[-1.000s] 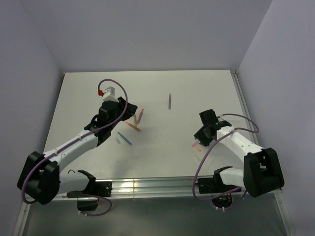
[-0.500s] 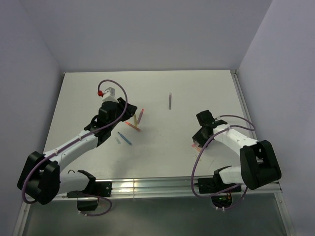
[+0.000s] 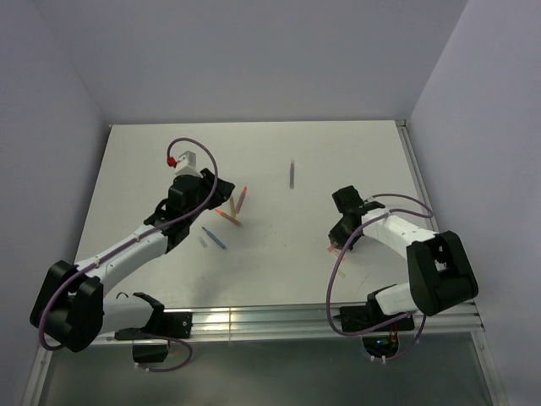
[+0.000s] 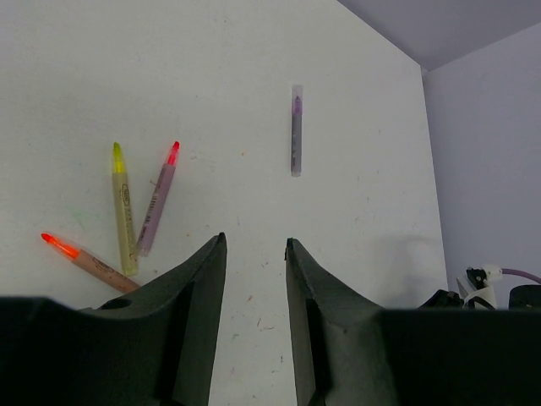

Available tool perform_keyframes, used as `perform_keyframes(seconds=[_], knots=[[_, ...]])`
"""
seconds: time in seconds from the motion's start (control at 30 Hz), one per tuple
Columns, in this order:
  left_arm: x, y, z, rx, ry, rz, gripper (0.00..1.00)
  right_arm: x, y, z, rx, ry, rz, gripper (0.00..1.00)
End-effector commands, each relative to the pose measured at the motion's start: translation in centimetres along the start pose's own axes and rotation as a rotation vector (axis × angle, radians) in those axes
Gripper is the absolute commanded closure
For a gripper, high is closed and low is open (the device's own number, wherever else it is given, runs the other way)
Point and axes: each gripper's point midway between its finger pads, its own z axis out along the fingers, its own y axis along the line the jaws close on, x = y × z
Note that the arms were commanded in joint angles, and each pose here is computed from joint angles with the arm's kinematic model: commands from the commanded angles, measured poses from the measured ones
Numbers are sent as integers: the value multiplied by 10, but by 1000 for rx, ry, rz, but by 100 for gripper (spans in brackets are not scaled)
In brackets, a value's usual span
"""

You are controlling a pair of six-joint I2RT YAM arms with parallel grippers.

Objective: Insert the pens into the pen caps
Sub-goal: Pick up the pen cap from the center of the board, then pick up the pen from the center of the board.

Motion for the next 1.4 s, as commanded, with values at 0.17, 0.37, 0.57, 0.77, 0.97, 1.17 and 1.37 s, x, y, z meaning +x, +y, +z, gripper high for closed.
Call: perform_keyframes(seconds=[0.17, 0.37, 0.57, 0.77, 0.97, 1.17, 1.37], knots=[[-5, -2, 4, 27, -6, -23, 60, -1, 12, 6, -33, -5, -46, 96], [3, 4, 12, 6, 23, -42, 60, -17, 54, -18, -210, -52, -124, 100], [6, 17, 33, -77, 36, -20, 60, -53, 118, -78, -445, -169, -215, 100], [2, 30, 59, -175, 42, 38, 59, -80, 166, -140, -631, -273, -281, 100], [14, 31, 81, -211, 112, 121, 60, -91, 189, -179, -755, -338, -343, 100], [21, 32, 91, -238, 163, 212, 61, -93, 192, -200, -811, -377, -387, 100], [28, 37, 94, -303, 196, 328, 60, -91, 189, -203, -820, -384, -413, 100]])
